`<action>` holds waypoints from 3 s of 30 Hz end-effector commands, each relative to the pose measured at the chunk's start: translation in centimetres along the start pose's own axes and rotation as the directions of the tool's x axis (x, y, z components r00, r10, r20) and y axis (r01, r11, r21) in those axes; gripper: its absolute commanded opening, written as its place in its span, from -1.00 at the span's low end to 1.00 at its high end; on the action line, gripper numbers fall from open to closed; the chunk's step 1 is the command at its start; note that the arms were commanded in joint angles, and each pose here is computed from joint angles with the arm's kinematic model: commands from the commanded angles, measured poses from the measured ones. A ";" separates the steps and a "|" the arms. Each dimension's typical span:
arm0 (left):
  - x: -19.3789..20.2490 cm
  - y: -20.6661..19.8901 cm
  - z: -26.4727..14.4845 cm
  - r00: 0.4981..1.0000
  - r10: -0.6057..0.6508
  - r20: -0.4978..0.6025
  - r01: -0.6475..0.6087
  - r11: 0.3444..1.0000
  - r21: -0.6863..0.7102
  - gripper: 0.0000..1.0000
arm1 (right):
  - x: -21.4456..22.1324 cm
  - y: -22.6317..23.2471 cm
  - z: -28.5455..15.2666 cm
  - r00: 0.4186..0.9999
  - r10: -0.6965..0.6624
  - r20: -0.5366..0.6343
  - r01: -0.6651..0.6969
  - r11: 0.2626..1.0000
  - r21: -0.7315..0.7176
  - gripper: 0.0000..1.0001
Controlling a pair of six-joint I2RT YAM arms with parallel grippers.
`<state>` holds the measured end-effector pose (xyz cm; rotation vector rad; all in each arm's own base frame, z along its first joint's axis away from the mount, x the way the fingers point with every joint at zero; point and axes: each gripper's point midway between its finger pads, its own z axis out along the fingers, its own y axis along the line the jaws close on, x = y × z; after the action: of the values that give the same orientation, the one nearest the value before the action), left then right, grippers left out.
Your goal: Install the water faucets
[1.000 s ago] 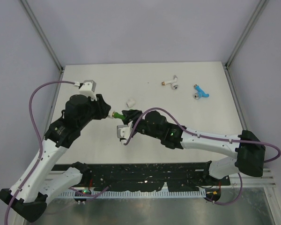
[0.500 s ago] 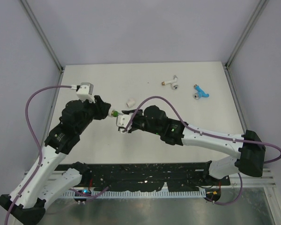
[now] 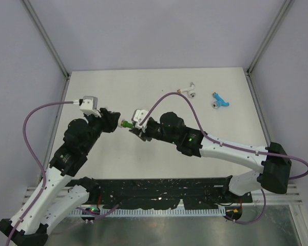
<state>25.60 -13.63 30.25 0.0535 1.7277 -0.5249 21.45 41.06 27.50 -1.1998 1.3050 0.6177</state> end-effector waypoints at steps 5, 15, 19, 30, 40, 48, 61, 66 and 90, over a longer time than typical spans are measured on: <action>-3.8 -3.8 -1.5 0.978 -0.092 0.189 0.056 0.980 0.188 -1.00 | -6.5 -1.2 -0.1 0.929 0.264 0.260 -0.268 0.963 -0.018 -0.90; -3.7 -3.9 -2.0 0.965 -0.079 0.249 0.024 0.976 0.215 -1.00 | -6.9 -1.0 -0.3 0.886 0.369 0.281 -0.361 0.929 -0.081 -0.90; -3.9 -3.4 -2.1 0.972 -0.081 0.218 0.042 0.983 0.178 -0.93 | -6.0 -1.4 -0.6 0.901 0.332 0.279 -0.332 0.942 -0.050 -0.90; -3.3 -4.3 -1.5 0.976 -0.107 0.192 0.063 0.973 0.222 -1.00 | -5.3 -1.6 -1.5 0.881 0.356 0.312 -0.347 0.934 -0.087 -0.90; -3.2 -4.5 -3.1 0.919 -0.052 0.390 -0.075 0.949 0.305 -1.00 | -6.3 -1.9 -1.9 0.771 0.563 0.298 -0.530 0.826 -0.190 -0.89; -3.2 -4.4 -3.7 0.904 -0.039 0.427 -0.106 0.945 0.310 -1.00 | -6.6 -1.8 -1.9 0.724 0.629 0.283 -0.583 0.777 -0.237 -0.89; -1.0 -5.3 -4.6 0.918 -0.089 0.386 -0.083 0.910 0.406 -1.00 | -6.7 -4.0 -3.0 0.670 0.674 0.310 -0.635 0.738 -0.230 -0.90; -1.0 -5.5 -4.8 0.923 -0.068 0.379 -0.101 0.907 0.409 -0.94 | -5.8 -4.0 -2.8 0.695 0.658 0.289 -0.626 0.752 -0.207 -0.89; -0.7 -2.1 -2.5 0.934 -0.259 -0.246 0.259 0.965 -0.033 0.38 | -3.1 -5.4 -4.6 0.928 0.096 0.361 -0.104 0.995 0.003 -0.89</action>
<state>23.33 -13.27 36.25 -0.0748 1.7464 -0.6517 23.73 36.78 27.88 -0.8990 1.3493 1.0004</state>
